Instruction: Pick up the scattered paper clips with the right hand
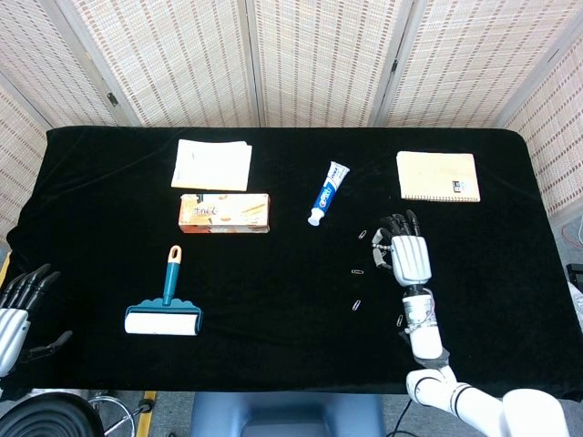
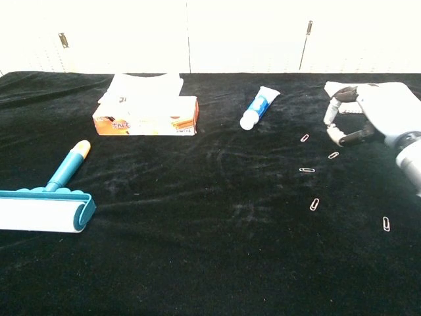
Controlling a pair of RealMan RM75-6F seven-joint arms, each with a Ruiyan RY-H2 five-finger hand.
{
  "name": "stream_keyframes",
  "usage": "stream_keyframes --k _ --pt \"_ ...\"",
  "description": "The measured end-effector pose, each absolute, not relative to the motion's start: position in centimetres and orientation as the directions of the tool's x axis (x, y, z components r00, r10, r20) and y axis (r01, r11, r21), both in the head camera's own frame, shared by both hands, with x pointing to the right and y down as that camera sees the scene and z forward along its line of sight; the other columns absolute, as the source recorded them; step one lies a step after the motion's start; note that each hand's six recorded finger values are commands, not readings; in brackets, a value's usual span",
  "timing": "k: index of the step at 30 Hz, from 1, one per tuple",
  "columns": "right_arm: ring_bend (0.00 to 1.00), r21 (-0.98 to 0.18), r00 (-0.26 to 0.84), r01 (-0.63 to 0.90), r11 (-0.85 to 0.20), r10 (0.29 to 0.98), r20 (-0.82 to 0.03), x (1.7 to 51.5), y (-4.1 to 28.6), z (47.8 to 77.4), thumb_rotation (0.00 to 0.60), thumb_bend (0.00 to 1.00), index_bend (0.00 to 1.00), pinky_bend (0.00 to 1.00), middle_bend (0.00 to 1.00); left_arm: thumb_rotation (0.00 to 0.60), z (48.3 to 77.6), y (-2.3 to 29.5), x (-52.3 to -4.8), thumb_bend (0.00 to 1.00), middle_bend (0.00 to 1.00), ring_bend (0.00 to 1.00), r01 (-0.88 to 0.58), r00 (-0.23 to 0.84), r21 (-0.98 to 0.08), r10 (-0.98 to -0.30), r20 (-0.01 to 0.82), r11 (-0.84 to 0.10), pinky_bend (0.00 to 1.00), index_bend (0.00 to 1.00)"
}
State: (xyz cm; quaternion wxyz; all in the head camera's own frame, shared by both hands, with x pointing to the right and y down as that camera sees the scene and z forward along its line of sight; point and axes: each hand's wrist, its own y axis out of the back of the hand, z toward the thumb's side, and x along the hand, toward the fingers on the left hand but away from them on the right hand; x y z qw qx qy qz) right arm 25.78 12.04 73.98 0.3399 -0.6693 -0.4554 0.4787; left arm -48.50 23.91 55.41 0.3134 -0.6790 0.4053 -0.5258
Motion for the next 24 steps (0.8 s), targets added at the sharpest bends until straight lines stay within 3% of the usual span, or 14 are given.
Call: stream_keyframes --k 10,24 --pt "0.15 -0.873 0.160 0.307 -0.379 0.925 -0.345 23.5 12.4 75.7 0.600 0.56 0.94 0.00 0.27 0.600 54.9 23.9 -48.9 0.28 0.00 0.00 -0.233 0.111 -0.856 -0.887 0.449 -0.462 0.01 0.00" --pt "0.15 -0.883 0.155 0.295 -0.364 0.931 -0.332 24.2 12.9 75.7 0.600 0.56 0.94 0.00 0.28 0.600 54.8 24.0 -49.1 0.28 0.00 0.00 -0.234 0.108 -0.858 -0.889 0.446 -0.458 0.01 0.00"
